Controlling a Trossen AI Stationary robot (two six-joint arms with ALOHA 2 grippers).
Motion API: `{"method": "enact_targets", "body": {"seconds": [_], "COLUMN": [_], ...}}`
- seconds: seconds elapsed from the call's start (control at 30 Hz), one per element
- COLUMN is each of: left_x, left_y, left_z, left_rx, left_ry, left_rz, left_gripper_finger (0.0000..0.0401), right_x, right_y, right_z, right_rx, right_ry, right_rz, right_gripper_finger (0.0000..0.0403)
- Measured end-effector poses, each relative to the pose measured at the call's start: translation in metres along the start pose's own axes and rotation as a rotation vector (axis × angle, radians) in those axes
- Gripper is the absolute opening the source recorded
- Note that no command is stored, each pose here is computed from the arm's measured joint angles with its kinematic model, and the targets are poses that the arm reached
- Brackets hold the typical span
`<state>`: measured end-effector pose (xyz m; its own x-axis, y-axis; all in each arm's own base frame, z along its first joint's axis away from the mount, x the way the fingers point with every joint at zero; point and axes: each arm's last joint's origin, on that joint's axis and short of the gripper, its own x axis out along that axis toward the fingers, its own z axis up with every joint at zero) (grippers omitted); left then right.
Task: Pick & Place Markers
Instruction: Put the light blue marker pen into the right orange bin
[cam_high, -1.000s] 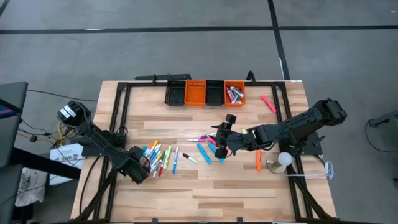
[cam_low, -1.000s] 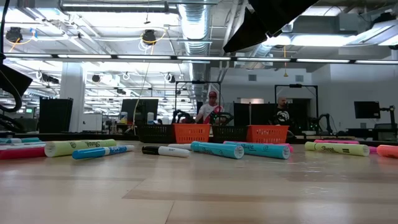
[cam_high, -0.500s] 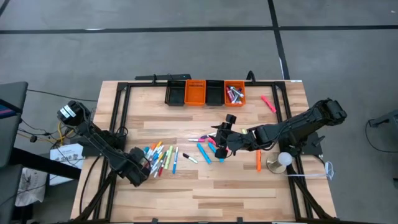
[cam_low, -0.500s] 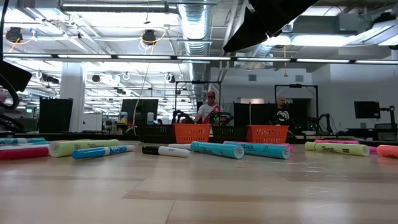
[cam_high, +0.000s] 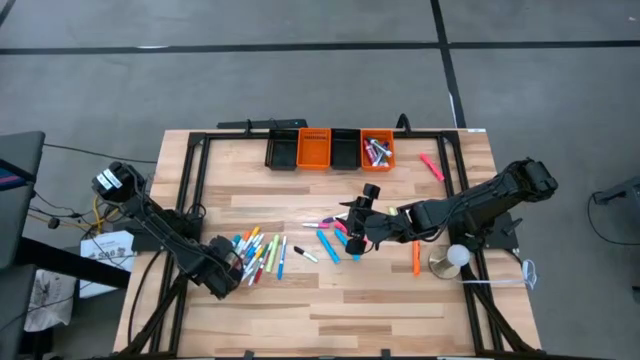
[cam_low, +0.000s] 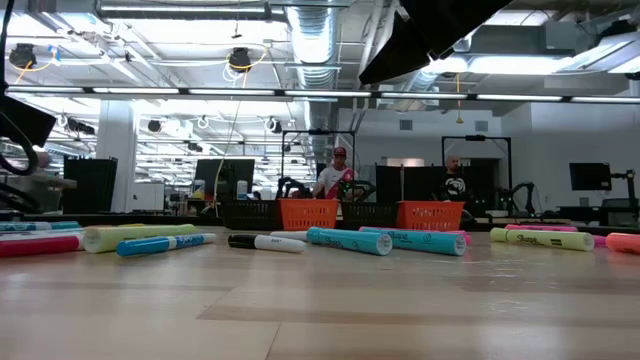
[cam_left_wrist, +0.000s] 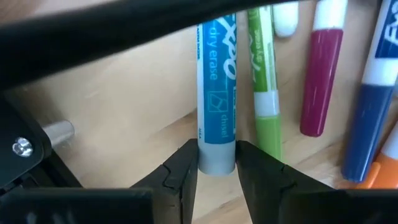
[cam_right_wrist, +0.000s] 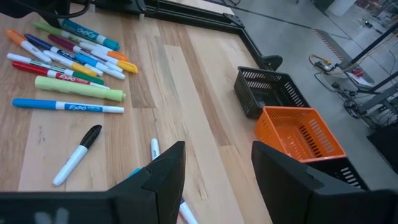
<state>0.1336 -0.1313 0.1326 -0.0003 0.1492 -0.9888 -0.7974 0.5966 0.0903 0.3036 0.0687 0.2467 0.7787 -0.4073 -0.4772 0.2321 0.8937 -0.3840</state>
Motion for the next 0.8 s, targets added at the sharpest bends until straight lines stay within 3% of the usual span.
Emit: {"method": "enact_targets", "body": {"seconds": [0.8], "left_x": [0.0068], "left_y": [0.0092], "left_z": [0.0047], "left_rx": [-0.066], "left_ry": [-0.087], "left_rz": [0.041], "left_gripper_finger": [0.0084], "right_x": [0.0], "right_y": [0.0], "right_z": [0.0016], "right_rx": [0.011], "right_ry": [-0.014], "right_rz": [0.0], "right_gripper_finger": [0.0178]}}
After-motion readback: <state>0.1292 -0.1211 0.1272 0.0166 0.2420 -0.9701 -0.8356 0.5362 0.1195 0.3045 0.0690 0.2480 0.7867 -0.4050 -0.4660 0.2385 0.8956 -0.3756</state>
